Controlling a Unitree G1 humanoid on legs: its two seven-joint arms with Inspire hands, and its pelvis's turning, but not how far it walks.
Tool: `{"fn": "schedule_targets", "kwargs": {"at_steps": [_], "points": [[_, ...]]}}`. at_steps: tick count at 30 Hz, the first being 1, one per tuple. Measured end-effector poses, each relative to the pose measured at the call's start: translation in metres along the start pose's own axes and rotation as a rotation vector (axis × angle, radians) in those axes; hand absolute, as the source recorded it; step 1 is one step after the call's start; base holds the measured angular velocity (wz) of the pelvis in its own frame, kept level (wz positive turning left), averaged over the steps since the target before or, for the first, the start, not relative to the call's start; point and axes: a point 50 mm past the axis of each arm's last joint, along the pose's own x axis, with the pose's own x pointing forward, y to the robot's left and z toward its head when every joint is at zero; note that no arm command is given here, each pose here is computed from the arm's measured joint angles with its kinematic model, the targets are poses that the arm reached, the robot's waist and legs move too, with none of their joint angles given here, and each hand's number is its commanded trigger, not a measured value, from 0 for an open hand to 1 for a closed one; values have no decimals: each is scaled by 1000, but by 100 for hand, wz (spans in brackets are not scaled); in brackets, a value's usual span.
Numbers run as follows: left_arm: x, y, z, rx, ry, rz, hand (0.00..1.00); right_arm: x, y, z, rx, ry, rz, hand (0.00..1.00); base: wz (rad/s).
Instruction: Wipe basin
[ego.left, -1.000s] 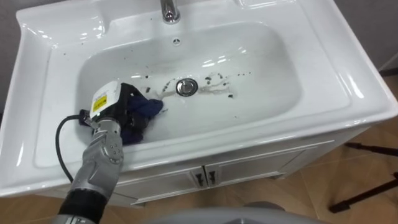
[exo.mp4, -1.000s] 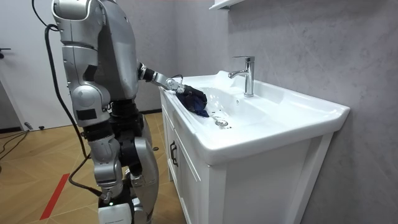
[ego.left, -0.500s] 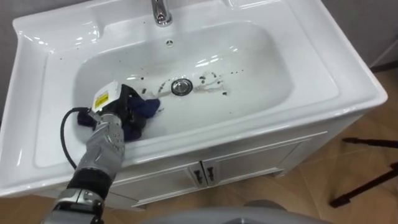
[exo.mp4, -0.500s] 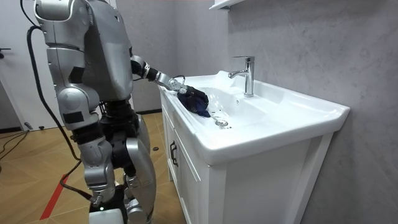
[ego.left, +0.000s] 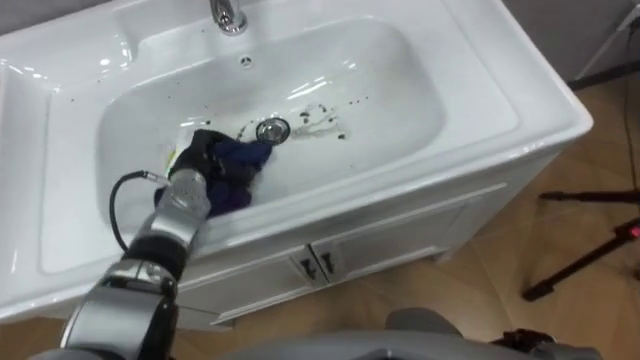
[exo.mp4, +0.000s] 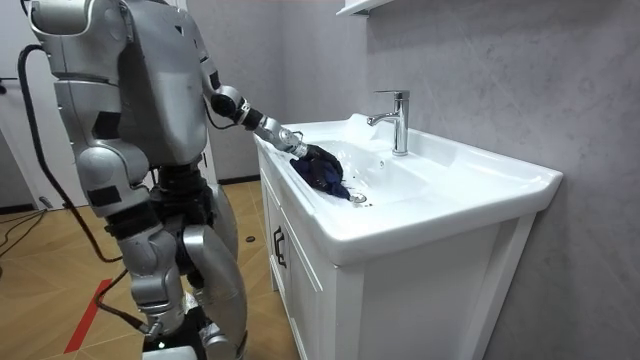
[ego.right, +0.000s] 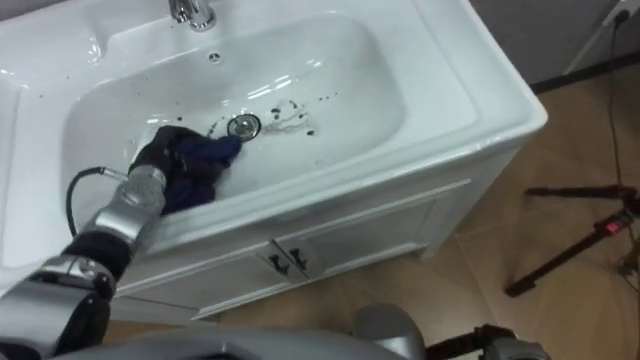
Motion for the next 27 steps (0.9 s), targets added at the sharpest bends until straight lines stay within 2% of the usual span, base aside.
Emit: {"fn": "schedule_targets", "kwargs": {"at_steps": [4,7,15,21,27], "points": [[8,11,17,-49,-9,0,100,-2,-2,27,-34,-83,-35,0,2],[12,22,34,-55,-34,14,100,-8,-3,62,-46,-215,-82,0,-2],[14,27,65,-122,-122,12,100,-12,4,79,-146,-305,-117,0,-1],[12,13,83,-159,-196,-36,100,-12,12,78,-234,-321,-112,0,2],[6,-4,109,-165,-301,-76,100,-13,14,81,-239,-354,-105,0,6]]}}
